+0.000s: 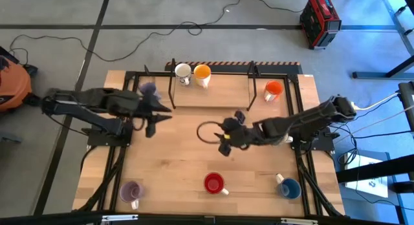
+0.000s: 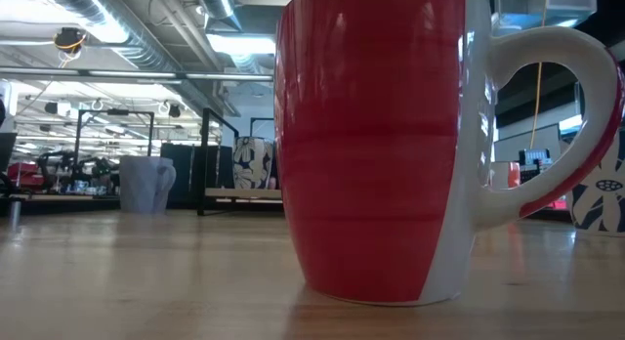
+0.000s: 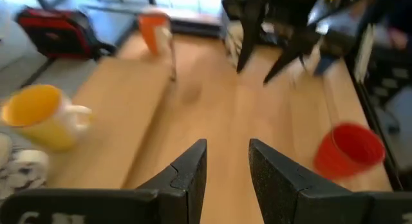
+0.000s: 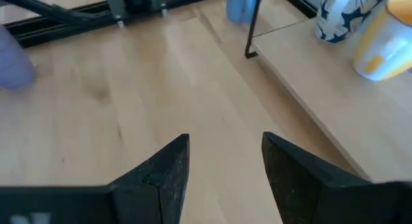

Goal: Place coffee mugs
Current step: Put the orange mug on the shelf

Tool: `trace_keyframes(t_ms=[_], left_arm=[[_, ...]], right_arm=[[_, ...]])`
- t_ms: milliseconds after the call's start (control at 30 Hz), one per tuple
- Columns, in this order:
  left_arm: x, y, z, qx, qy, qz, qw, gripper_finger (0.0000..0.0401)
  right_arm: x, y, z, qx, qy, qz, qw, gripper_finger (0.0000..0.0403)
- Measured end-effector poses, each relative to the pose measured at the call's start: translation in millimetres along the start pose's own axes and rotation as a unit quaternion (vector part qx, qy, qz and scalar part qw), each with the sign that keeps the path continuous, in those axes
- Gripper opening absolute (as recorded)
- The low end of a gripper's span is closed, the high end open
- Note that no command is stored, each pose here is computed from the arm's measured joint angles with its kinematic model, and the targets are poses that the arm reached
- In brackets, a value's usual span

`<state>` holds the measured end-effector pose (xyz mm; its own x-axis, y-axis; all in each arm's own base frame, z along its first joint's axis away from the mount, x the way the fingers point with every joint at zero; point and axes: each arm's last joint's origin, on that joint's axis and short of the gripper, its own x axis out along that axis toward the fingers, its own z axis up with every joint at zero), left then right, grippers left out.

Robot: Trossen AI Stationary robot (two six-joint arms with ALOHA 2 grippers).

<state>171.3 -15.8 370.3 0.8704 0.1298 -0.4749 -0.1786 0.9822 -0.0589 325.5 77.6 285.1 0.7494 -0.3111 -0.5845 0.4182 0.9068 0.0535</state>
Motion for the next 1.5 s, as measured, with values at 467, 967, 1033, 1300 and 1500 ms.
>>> trace_keyframes(t_ms=[467,967,1033,1300,1500], left_arm=[[36,51,23,-0.095,0.080,0.144,0.982,0.0110],[5,192,-29,-0.326,0.300,0.345,0.828,0.0110],[8,203,-39,-0.341,0.305,0.355,0.815,0.0110],[15,214,-51,-0.373,0.308,0.307,0.820,0.0110],[19,177,-5,-0.302,0.219,0.254,0.893,0.0110]], right_arm=[[-57,0,-7,-0.035,-0.001,-0.003,0.999,0.0182],[-69,-5,-4,-0.036,0.015,0.038,0.999,0.0182],[-69,-5,-4,-0.037,0.015,0.038,0.998,0.0182],[-69,-7,-7,-0.056,0.026,0.030,0.998,0.0182],[-79,-20,-4,-0.060,0.015,-0.012,0.998,0.0182]])
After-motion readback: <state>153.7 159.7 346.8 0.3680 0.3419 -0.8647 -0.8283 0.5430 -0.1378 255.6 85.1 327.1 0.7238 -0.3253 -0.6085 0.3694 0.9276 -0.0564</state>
